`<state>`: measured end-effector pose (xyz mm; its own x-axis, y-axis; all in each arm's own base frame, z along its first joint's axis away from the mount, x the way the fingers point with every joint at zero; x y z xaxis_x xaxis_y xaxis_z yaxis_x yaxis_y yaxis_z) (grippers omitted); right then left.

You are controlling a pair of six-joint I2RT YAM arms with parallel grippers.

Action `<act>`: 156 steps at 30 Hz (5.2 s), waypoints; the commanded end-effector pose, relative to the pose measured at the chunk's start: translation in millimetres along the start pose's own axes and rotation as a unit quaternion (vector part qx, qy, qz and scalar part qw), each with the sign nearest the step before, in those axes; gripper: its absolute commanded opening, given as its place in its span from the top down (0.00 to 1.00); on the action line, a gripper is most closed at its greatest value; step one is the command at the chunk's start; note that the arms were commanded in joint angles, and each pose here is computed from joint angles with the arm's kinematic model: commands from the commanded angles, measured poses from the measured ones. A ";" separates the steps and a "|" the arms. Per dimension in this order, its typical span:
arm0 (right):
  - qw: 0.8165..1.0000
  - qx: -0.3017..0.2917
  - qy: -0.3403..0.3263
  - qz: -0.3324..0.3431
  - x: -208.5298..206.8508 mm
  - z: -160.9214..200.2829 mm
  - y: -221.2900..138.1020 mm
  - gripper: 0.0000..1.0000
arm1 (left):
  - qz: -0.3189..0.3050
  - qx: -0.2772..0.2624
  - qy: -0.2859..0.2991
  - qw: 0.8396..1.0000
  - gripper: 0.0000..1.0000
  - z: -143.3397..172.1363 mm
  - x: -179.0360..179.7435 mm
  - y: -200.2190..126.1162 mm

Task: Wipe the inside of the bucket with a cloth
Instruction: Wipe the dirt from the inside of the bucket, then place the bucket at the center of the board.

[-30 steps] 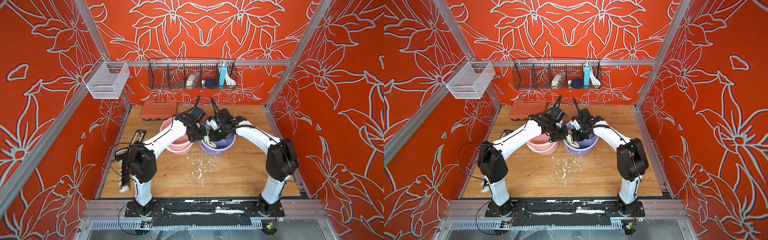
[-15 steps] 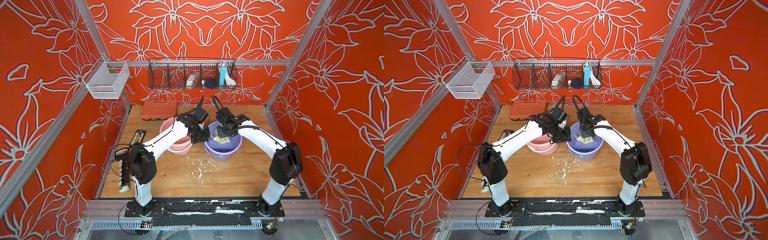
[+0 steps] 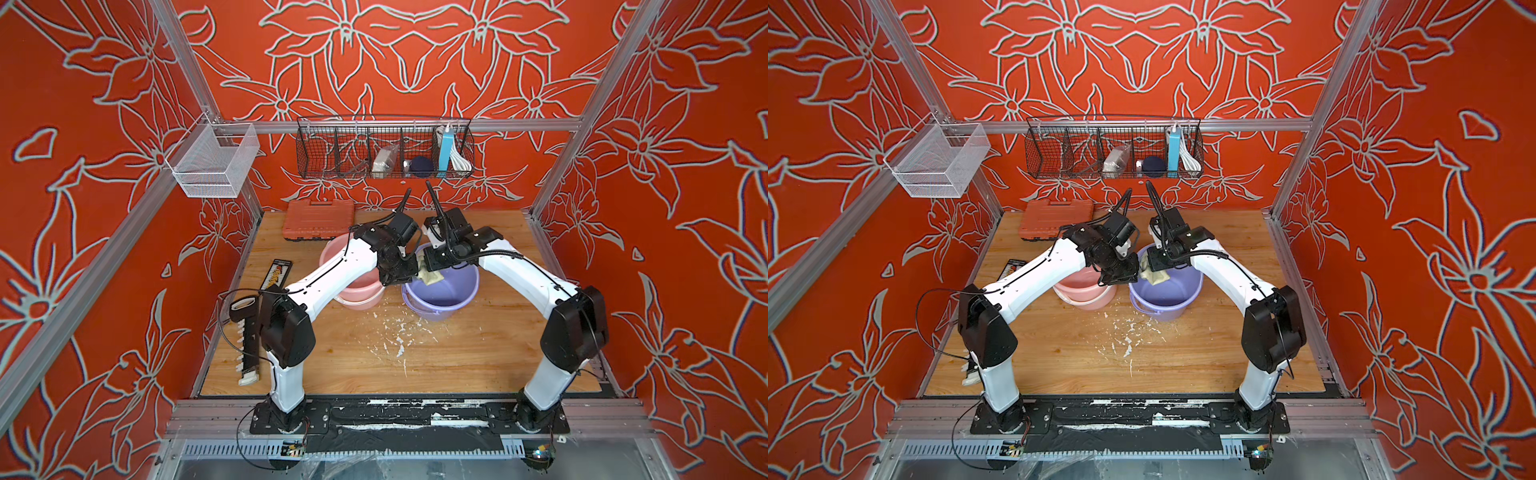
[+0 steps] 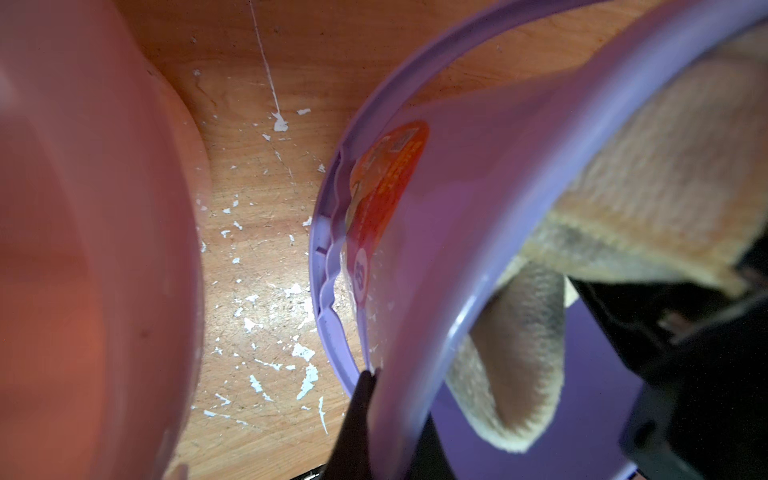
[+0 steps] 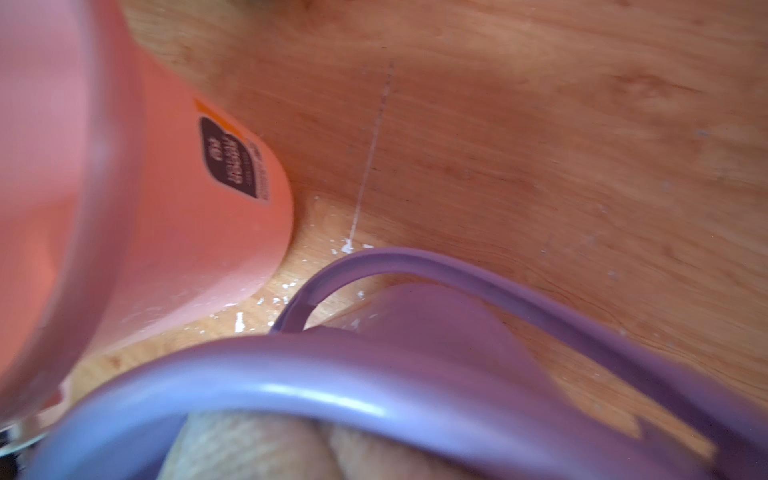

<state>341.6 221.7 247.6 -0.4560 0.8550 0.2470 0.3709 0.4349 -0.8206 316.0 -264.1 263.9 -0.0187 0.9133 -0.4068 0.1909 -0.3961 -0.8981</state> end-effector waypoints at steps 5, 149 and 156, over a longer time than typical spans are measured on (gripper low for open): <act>0.985 -0.072 -0.016 0.154 -22.4 -21.0 -37.8 1.00 | -0.047 0.021 0.063 0.997 1.00 14.4 -18.2 2.0; 0.946 -0.232 0.192 0.122 -79.0 78.1 -234.2 1.00 | 0.045 -0.178 -0.021 0.983 0.01 -39.0 -9.2 -102.5; 0.959 -0.237 0.135 0.073 -50.2 42.9 -233.2 1.00 | 0.029 -0.215 -0.119 0.969 0.01 -19.8 86.9 -136.2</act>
<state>242.0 56.3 392.4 -0.1239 0.9346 0.3335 0.7659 0.3037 -0.5667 310.5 -152.4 361.1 -0.1579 0.8447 -0.5114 0.5656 -0.3472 -0.7480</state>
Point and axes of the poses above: each gripper's point midway between its finger pads, its own y axis out along the fingers, its own x axis along the line the jaws close on, z = x × y, the point moved 8 cm from there along -y, back along the fingers
